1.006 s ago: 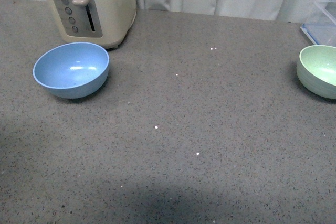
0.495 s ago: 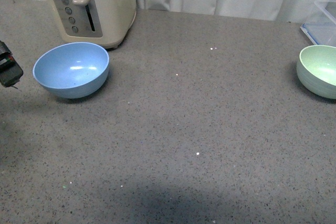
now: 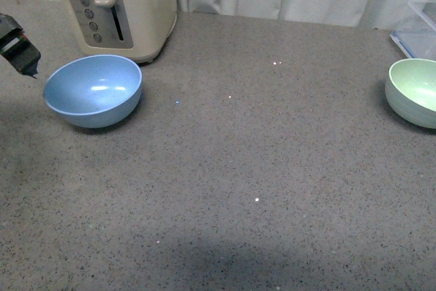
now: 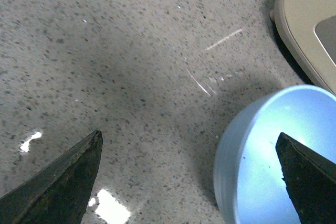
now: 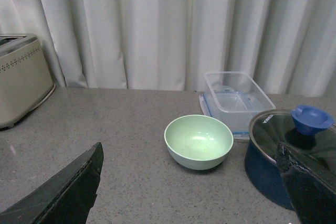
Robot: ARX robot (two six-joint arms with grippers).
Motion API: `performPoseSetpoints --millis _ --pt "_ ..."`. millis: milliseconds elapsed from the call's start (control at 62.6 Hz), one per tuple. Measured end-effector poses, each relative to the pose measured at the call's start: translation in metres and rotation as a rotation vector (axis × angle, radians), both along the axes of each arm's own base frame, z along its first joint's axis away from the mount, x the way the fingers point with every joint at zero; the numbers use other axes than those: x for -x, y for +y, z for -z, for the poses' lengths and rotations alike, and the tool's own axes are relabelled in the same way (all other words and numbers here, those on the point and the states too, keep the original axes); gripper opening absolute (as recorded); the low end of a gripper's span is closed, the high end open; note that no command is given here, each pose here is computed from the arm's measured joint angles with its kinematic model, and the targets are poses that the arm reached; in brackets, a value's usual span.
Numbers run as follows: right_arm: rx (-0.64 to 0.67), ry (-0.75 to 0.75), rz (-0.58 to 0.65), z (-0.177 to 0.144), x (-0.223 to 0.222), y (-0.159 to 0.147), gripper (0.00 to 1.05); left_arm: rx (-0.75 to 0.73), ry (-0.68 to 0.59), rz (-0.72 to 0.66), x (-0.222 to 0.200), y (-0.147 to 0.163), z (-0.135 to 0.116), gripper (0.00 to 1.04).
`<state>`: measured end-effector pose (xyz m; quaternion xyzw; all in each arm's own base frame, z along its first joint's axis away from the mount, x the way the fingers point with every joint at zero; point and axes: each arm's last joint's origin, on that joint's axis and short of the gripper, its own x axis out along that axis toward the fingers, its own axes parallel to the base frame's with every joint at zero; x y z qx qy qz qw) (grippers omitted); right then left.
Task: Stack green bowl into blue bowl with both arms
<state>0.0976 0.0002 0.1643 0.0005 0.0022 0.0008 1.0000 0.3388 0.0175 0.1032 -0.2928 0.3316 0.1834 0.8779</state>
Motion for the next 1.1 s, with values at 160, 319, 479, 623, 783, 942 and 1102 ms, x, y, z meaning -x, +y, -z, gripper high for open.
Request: performPoseSetpoints --millis 160,319,479,623,783,942,1102 --pt "0.000 0.000 0.000 0.000 0.000 0.000 0.96 0.025 0.004 0.055 0.000 -0.020 0.002 0.98" --pt "0.000 0.000 0.000 0.000 0.000 0.000 0.96 0.027 0.025 0.086 0.000 -0.032 0.009 0.98" --pt "0.000 0.000 0.000 0.000 0.000 0.000 0.96 0.034 0.067 0.070 -0.001 -0.031 0.023 0.98" --pt "0.000 0.000 0.000 0.000 0.000 0.000 0.96 0.031 0.086 0.054 -0.004 -0.029 0.031 0.98" --pt "0.000 0.000 0.000 0.000 0.000 0.000 0.96 0.025 0.078 0.040 -0.008 -0.025 0.030 0.87" --pt "0.000 0.000 0.000 0.000 0.000 0.000 0.96 0.028 0.068 0.037 -0.011 -0.024 0.028 0.61" --pt "0.000 0.000 0.000 0.000 0.000 0.000 0.96 0.043 0.064 0.050 -0.011 -0.024 0.027 0.23"
